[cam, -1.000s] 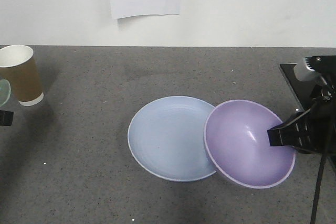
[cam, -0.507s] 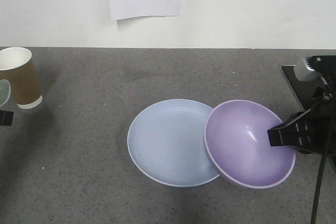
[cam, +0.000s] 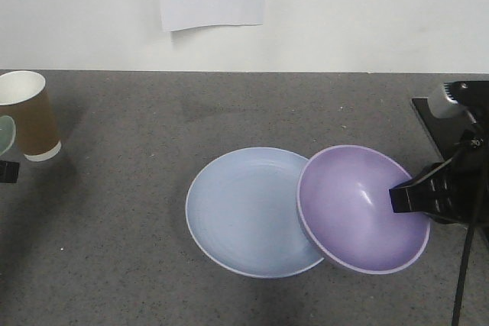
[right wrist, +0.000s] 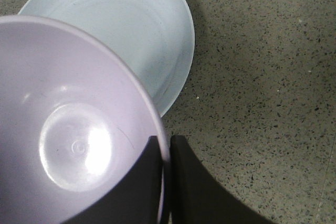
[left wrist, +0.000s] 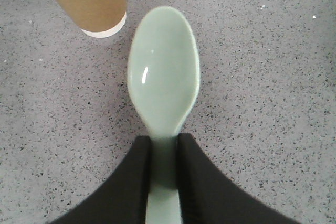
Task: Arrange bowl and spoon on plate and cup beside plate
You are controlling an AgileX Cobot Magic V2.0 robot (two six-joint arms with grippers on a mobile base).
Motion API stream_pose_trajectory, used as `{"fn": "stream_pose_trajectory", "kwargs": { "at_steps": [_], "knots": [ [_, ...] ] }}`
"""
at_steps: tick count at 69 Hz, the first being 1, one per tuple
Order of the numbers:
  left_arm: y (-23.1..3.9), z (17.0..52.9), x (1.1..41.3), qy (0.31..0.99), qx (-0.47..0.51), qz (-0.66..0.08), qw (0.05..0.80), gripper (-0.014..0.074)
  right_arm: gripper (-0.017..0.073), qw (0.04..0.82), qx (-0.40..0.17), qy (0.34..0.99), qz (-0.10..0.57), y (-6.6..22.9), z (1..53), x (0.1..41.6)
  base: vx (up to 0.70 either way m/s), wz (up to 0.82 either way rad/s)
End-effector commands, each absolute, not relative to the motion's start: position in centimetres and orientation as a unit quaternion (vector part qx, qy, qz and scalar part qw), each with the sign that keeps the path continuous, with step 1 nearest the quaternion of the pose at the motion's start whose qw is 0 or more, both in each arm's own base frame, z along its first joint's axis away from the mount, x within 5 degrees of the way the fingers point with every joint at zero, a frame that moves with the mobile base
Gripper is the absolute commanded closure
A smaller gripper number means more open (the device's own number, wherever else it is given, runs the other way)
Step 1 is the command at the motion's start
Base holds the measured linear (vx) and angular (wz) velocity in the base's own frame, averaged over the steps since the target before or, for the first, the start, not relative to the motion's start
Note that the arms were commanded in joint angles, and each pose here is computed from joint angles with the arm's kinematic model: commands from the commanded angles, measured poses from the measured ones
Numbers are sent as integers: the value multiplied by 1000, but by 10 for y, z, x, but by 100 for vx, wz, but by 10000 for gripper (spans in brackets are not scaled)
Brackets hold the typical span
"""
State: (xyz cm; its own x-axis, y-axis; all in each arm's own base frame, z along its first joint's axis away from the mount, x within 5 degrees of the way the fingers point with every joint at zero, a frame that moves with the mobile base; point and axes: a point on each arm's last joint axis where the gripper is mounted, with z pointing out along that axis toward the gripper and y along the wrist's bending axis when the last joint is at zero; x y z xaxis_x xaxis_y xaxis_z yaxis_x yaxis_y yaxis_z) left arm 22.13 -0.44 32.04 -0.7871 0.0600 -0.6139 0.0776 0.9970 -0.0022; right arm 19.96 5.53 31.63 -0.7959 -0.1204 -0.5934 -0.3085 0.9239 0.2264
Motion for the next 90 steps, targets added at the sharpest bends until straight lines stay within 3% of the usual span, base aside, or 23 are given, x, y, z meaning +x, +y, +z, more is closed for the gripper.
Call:
{"fn": "stream_pose_trajectory", "kwargs": {
  "at_steps": [1,90],
  "knots": [
    [-5,336,222,928,32,-17,370,538,560,339,-109,920,165,55,331,201,2,0],
    [-5,336,222,928,32,-17,370,538,560,344,-103,917,175,57,332,201,0,0]
  ]
}}
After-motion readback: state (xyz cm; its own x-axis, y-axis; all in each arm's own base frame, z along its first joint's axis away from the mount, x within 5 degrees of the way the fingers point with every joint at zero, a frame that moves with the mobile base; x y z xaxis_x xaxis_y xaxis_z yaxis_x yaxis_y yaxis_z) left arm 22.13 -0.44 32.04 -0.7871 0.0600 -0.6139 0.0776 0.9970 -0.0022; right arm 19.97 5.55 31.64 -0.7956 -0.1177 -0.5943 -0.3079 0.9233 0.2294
